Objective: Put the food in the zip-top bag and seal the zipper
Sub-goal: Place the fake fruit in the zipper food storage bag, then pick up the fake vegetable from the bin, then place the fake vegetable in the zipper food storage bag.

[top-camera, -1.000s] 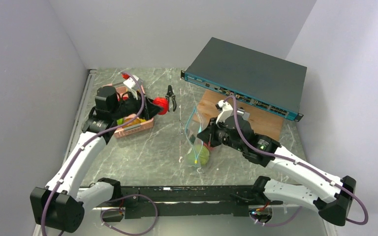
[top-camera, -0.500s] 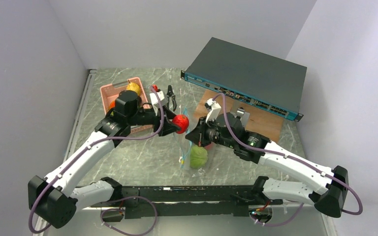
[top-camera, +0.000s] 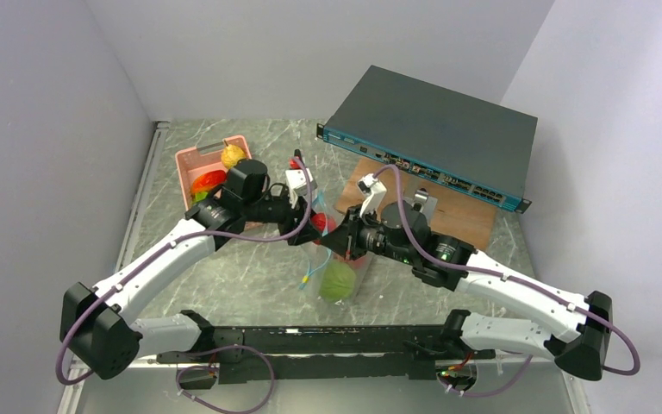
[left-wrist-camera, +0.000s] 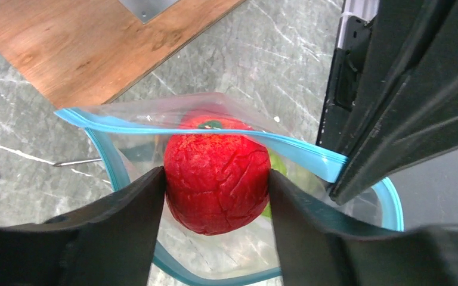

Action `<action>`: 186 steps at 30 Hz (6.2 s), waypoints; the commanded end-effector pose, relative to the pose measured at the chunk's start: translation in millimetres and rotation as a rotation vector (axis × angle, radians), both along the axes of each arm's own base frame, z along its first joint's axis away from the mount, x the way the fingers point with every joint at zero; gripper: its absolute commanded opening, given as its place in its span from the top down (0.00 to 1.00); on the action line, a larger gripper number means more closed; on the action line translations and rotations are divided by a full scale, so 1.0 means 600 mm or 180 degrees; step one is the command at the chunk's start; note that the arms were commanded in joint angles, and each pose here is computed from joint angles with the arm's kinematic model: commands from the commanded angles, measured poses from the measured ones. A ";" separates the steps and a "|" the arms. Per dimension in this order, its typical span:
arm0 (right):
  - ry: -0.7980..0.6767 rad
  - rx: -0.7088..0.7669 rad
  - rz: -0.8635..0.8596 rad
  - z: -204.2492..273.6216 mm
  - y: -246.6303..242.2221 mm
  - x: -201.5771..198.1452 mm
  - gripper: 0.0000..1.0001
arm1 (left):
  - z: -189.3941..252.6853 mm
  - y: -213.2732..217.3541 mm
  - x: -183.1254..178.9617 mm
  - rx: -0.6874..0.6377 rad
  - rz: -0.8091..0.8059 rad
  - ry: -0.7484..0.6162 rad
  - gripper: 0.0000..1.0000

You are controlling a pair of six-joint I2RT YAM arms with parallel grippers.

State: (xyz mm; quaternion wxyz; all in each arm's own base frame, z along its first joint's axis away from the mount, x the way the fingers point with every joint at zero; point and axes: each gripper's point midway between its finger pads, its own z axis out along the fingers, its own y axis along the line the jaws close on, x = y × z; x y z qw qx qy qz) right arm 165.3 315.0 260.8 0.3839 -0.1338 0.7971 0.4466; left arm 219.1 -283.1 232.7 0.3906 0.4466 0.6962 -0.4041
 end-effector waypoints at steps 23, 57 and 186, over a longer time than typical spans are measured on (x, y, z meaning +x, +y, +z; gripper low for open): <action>-0.0164 0.0023 -0.0249 0.012 -0.046 -0.004 1.00 | 0.105 0.098 0.048 -0.0173 0.1171 -0.1252 0.09; -0.0225 -0.0176 -0.0431 -0.012 -0.073 0.006 1.00 | -0.184 0.470 0.266 0.0640 0.4831 0.1971 0.01; -0.0291 0.0105 -0.0394 0.045 -0.050 0.011 1.00 | 0.135 0.023 -0.052 -0.0754 -0.0132 -0.0740 0.37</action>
